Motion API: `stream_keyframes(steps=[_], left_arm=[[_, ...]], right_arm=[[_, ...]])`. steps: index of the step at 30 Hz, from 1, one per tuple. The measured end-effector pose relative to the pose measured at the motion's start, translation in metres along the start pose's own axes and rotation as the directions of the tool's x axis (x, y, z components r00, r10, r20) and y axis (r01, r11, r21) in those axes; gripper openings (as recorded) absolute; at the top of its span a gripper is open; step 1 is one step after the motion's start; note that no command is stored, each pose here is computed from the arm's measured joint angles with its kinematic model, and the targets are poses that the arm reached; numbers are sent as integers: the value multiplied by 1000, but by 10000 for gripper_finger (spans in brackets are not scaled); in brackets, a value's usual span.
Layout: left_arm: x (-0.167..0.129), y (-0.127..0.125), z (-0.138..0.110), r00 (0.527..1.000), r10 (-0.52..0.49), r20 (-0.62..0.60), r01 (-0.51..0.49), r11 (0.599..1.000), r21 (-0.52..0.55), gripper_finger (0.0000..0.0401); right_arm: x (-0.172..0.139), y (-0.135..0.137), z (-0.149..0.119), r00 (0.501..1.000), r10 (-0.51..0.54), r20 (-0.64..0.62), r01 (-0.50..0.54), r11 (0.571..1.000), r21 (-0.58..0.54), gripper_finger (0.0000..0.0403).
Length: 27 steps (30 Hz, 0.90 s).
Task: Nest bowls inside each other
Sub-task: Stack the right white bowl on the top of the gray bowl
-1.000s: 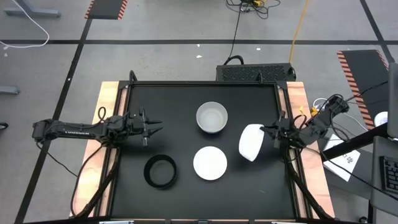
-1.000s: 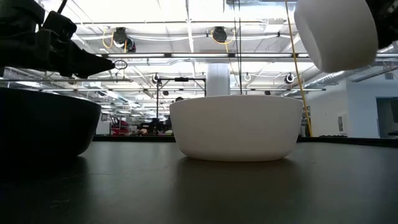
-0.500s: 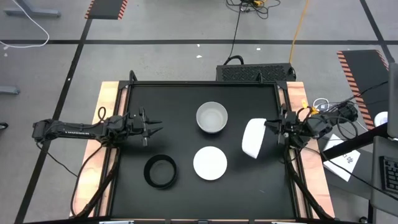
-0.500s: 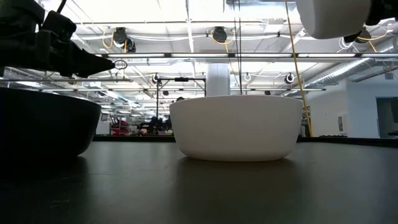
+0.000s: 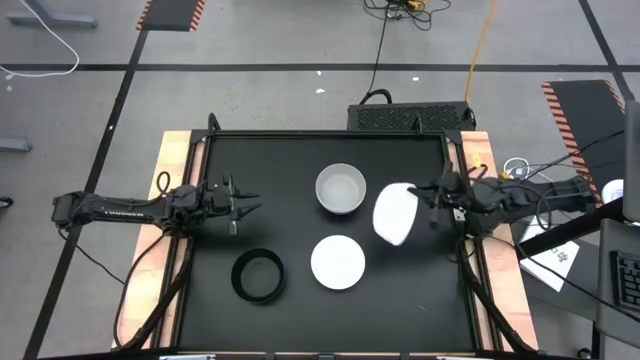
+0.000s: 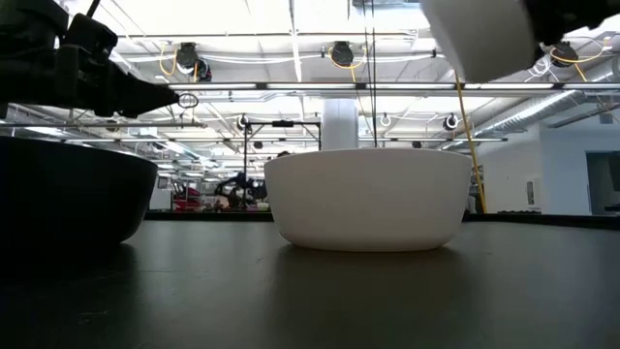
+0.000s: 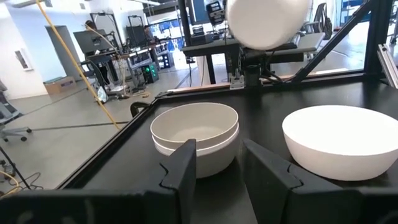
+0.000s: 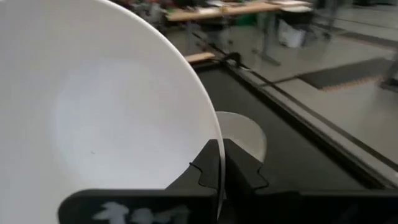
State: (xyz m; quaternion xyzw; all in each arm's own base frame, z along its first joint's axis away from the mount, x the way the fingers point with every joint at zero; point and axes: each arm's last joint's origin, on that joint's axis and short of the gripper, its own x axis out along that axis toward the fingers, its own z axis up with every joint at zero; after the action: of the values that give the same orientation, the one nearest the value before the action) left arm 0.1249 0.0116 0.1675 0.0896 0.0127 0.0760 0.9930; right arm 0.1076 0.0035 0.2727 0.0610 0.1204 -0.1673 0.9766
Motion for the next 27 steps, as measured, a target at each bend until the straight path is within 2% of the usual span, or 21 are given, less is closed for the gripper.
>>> stream_keyframes(steps=[2,6,10,15,21,27], left_arm=[[0,0,0,1000,0,2,0,1000,-1,127],[0,0,0,1000,0,2,0,1000,-1,127],[0,0,0,1000,0,2,0,1000,-4,127],[0,0,0,1000,-1,1,1,1000,-5,127],[0,0,0,1000,-2,-5,2,1000,-2,127],[0,-1,-3,999,-7,-33,7,1000,5,127]], right_arm=[[6,-2,8,1000,-11,-25,11,1000,0,0],[22,-5,27,994,86,-69,-86,996,0,0],[43,-19,43,993,54,-106,-55,999,-3,0],[72,-47,63,978,164,-128,-155,985,75,0],[104,-85,78,974,146,-172,-126,985,118,0],[137,-112,88,948,104,-301,-77,992,100,0]])
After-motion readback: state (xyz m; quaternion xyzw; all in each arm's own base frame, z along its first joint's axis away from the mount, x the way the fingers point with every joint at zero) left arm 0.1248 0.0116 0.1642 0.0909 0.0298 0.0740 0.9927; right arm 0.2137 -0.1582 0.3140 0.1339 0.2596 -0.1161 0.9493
